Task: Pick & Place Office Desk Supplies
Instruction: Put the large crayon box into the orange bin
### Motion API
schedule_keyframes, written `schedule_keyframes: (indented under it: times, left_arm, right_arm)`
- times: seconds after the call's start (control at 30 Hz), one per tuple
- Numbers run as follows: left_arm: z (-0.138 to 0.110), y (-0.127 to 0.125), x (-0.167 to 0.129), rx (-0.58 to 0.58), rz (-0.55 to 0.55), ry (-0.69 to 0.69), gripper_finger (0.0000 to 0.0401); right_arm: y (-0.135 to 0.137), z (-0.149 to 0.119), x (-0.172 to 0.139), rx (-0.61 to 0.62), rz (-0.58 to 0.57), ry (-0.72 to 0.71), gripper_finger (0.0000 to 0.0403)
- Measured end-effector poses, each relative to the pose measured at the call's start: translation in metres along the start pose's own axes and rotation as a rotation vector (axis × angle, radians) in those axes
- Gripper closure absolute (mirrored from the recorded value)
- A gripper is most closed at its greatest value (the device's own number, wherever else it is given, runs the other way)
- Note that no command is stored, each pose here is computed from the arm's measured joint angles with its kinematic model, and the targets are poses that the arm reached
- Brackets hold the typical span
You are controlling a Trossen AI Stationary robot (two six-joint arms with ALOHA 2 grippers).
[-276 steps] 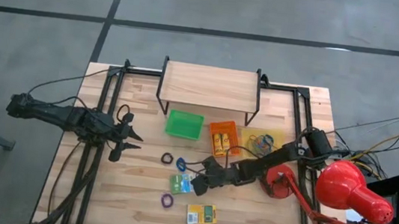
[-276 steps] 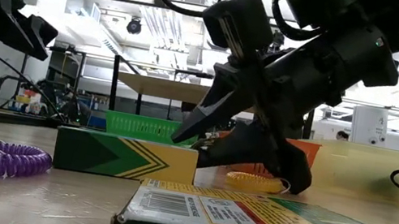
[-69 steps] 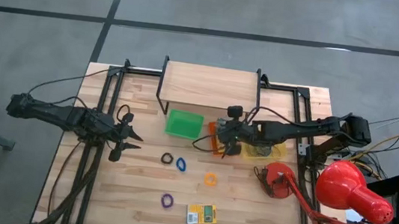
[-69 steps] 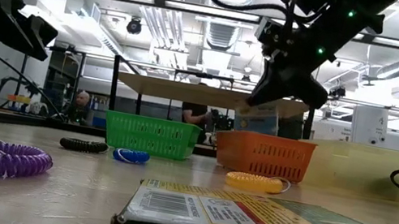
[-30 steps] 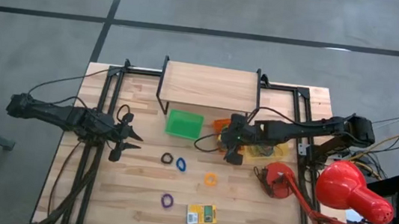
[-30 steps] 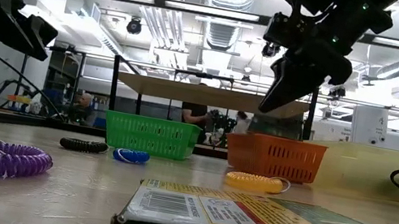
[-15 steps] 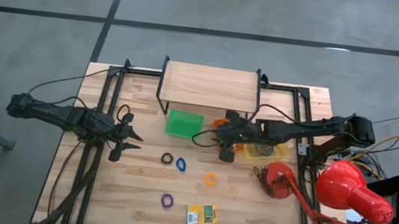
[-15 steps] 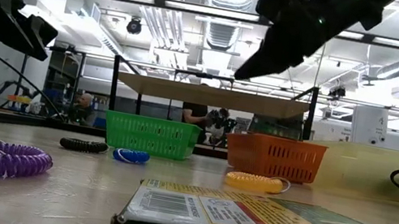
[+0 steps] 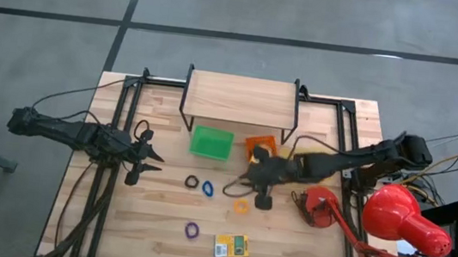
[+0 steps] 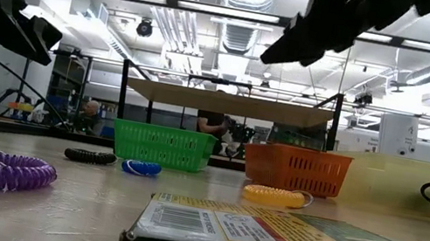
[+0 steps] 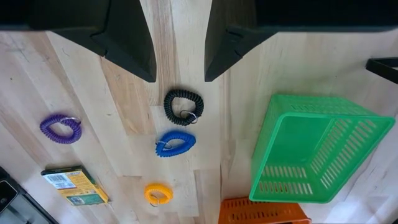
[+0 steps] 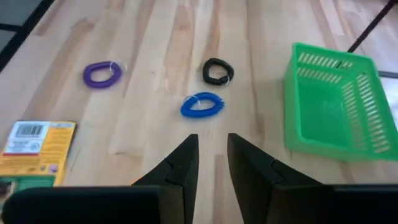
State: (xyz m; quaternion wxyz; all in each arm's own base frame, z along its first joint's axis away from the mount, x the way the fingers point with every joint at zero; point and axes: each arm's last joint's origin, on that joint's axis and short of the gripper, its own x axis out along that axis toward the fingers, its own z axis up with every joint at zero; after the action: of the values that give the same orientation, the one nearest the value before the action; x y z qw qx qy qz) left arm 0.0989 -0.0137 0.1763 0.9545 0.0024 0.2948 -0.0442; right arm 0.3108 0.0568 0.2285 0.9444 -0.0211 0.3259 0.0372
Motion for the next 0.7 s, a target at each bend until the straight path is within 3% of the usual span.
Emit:
schedule_keyframes:
  times: [0.23,0.7]
  left_arm:
    - [0.000,0.000,0.000,0.000,0.000,0.000,0.0259]
    - [0.000,0.000,0.000,0.000,0.000,0.000,0.0259]
  right_arm:
    - [0.043,-0.011,0.005,0.086,-0.164,-0.009,0.0316]
    - [0.128,-0.029,0.029,0.044,-0.065,-0.145,0.0296]
